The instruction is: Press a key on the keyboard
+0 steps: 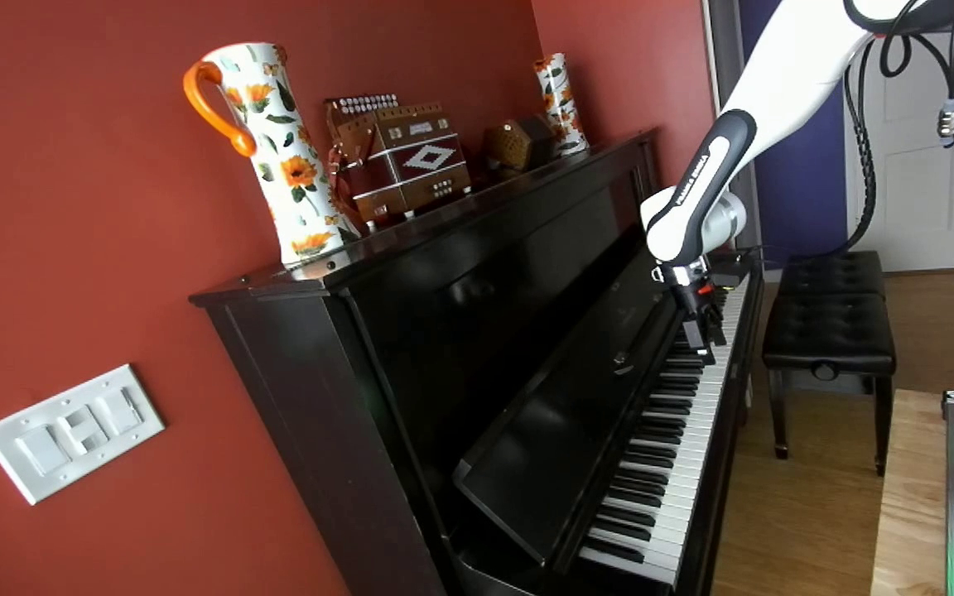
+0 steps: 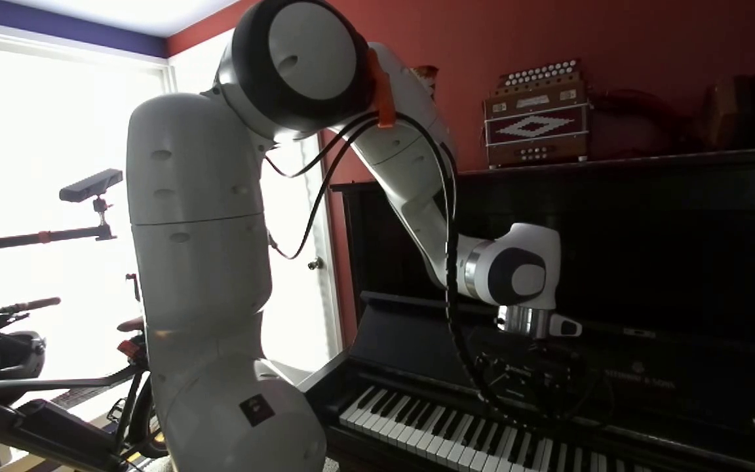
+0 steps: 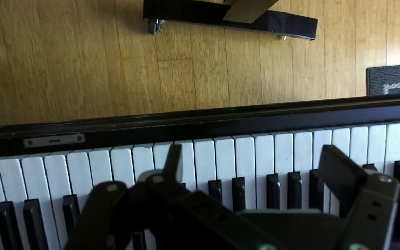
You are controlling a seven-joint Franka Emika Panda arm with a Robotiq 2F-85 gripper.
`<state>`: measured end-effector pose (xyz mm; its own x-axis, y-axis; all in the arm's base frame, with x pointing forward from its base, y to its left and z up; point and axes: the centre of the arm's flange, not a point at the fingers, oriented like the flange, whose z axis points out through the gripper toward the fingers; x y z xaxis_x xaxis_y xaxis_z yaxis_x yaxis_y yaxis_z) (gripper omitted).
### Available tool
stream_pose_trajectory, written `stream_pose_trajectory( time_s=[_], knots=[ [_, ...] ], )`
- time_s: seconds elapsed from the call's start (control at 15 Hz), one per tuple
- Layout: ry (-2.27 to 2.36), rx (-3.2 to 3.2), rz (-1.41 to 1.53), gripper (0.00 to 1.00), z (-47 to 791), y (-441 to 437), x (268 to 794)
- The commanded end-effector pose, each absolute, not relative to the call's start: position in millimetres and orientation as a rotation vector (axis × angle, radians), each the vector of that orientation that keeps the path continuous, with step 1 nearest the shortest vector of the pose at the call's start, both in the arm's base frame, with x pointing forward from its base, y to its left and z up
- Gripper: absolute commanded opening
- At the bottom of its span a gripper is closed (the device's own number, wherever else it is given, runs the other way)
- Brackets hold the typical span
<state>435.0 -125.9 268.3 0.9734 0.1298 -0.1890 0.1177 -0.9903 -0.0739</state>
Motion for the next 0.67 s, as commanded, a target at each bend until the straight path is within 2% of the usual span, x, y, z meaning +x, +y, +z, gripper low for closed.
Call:
stream_pose_trajectory(
  time_s=[0.0,0.33,0.4,0.47,0.53,0.6],
  knots=[
    [-0.192,-3.059,0.297,1.00,269,-126,435],
    [-0.245,-3.082,0.238,1.00,234,-141,452],
    [-0.254,-3.083,0.225,0.75,226,-145,454],
    [-0.266,-3.084,0.213,0.74,220,-148,455],
    [-0.281,-3.087,0.203,0.69,214,-152,456],
    [-0.294,-3.089,0.194,0.59,208,-155,456]
  ],
)
